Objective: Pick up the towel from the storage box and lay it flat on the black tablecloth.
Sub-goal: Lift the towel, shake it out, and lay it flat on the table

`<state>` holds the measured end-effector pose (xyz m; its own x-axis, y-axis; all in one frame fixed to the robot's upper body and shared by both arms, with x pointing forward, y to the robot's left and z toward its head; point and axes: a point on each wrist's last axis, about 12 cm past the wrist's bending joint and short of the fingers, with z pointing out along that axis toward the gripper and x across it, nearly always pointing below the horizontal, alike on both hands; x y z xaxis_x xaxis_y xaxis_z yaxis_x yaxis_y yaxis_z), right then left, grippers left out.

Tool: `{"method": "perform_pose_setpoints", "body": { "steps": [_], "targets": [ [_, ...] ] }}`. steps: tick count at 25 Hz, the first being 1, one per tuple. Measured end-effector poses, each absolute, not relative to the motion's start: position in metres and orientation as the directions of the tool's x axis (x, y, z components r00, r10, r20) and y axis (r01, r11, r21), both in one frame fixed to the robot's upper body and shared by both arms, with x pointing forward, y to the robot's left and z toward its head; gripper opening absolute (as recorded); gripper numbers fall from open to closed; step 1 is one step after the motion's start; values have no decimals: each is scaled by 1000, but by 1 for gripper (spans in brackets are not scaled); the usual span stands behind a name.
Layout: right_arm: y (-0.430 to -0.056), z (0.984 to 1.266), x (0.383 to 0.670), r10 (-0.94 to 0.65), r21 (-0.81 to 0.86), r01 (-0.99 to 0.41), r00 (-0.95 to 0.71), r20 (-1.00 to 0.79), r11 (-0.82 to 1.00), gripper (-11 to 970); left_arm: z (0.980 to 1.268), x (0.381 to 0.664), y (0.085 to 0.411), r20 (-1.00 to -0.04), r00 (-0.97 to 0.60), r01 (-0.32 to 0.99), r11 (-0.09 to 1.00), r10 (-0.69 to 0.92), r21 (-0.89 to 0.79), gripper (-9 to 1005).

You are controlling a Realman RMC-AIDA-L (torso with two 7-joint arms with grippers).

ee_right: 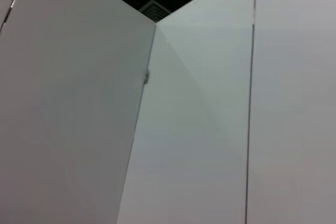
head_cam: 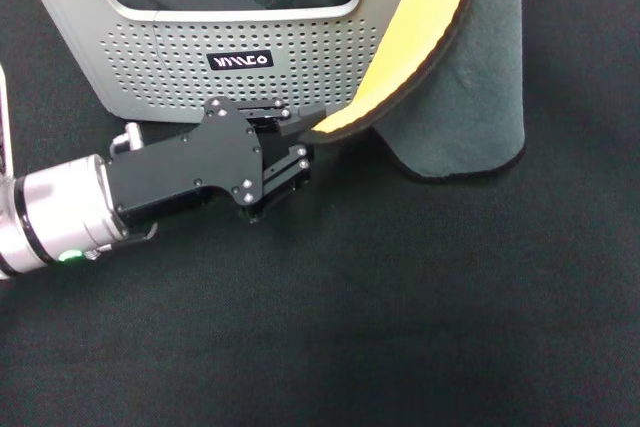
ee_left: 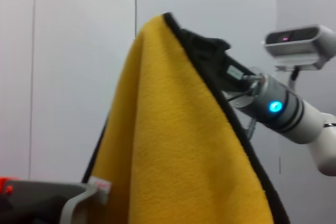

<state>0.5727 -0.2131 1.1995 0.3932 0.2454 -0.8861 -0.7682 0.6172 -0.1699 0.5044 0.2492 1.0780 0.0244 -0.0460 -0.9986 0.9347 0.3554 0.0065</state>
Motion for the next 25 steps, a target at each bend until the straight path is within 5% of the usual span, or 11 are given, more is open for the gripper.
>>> {"method": "perform_pose_setpoints", "body": {
  "steps": [25],
  "targets": [
    [-194,1205,585,269,-81,-802,291,-918,592,67,1057,496,246,-997,64,887,460,-53,33,312]
  ]
}}
